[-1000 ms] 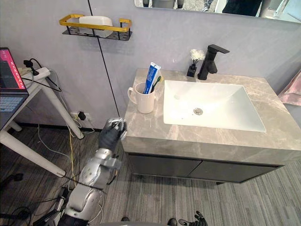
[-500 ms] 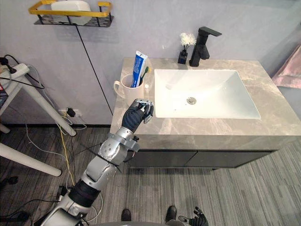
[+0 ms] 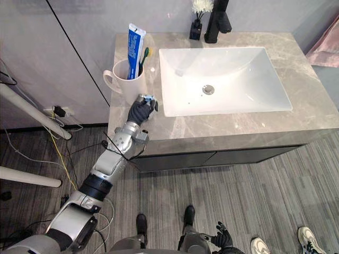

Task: Organize washtable

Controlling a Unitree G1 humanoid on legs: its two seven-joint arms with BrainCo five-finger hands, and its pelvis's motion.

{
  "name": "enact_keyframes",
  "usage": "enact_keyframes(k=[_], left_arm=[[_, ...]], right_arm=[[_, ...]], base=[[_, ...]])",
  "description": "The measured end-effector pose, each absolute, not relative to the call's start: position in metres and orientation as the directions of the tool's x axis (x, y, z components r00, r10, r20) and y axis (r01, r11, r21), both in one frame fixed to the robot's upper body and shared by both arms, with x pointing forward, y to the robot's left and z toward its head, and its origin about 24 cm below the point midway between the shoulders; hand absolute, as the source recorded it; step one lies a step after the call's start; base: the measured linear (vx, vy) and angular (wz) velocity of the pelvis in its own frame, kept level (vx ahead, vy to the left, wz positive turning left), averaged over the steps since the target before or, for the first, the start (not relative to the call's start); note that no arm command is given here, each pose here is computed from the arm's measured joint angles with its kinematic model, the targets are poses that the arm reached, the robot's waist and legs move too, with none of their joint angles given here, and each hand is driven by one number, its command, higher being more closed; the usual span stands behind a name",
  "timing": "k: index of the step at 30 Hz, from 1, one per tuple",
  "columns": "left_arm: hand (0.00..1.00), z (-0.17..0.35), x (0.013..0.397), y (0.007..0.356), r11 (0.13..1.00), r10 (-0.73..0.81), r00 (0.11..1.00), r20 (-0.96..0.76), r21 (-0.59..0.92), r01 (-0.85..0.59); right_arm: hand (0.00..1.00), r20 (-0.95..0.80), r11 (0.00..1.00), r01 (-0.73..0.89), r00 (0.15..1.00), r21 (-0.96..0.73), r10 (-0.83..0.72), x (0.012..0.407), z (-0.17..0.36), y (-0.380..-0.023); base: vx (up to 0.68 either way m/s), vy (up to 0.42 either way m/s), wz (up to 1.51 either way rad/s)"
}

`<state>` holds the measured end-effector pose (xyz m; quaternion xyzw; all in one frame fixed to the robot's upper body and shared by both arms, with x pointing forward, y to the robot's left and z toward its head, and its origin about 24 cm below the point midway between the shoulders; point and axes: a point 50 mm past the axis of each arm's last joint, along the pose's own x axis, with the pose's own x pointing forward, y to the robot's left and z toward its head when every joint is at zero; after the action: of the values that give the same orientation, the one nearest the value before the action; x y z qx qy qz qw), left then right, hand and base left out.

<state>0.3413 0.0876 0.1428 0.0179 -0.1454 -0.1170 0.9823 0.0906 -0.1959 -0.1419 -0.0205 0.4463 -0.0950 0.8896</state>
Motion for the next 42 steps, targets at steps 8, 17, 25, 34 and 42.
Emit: enact_keyframes(k=[8, 17, 25, 34, 42], left_arm=[[1.0, 0.163, 0.348, 0.095, 0.98, -0.2, 0.918, 0.342, 0.06, 0.191], [1.0, 0.179, 0.347, 0.115, 0.983, -0.186, 0.9, 0.395, 0.082, 0.167], [1.0, 0.175, 0.326, 0.145, 0.97, -0.243, 0.887, 0.393, 0.125, 0.211], [1.0, 0.169, 0.321, 0.159, 0.97, -0.242, 0.894, 0.376, 0.13, 0.208], [1.0, 0.173, 0.321, 0.158, 0.969, -0.243, 0.889, 0.389, 0.131, 0.208]], right_arm=[[0.0, -0.77, 0.981, 0.151, 0.61, -0.121, -0.189, 0.096, -0.138, -0.196], [0.0, -0.742, 0.981, 0.141, 0.643, -0.131, -0.191, 0.102, -0.132, -0.2], [0.0, -0.741, 0.982, 0.128, 0.645, -0.137, -0.187, 0.1, -0.132, -0.201], [0.0, -0.744, 0.984, 0.119, 0.644, -0.132, -0.178, 0.098, -0.134, -0.202], [0.0, -0.744, 0.985, 0.115, 0.646, -0.129, -0.173, 0.098, -0.134, -0.202]], base=[[-0.01, 0.011, -0.04], [0.0, 0.003, -0.01], [0.01, 0.005, 0.02], [-0.01, 0.007, 0.04], [0.0, 0.0, 0.0]])
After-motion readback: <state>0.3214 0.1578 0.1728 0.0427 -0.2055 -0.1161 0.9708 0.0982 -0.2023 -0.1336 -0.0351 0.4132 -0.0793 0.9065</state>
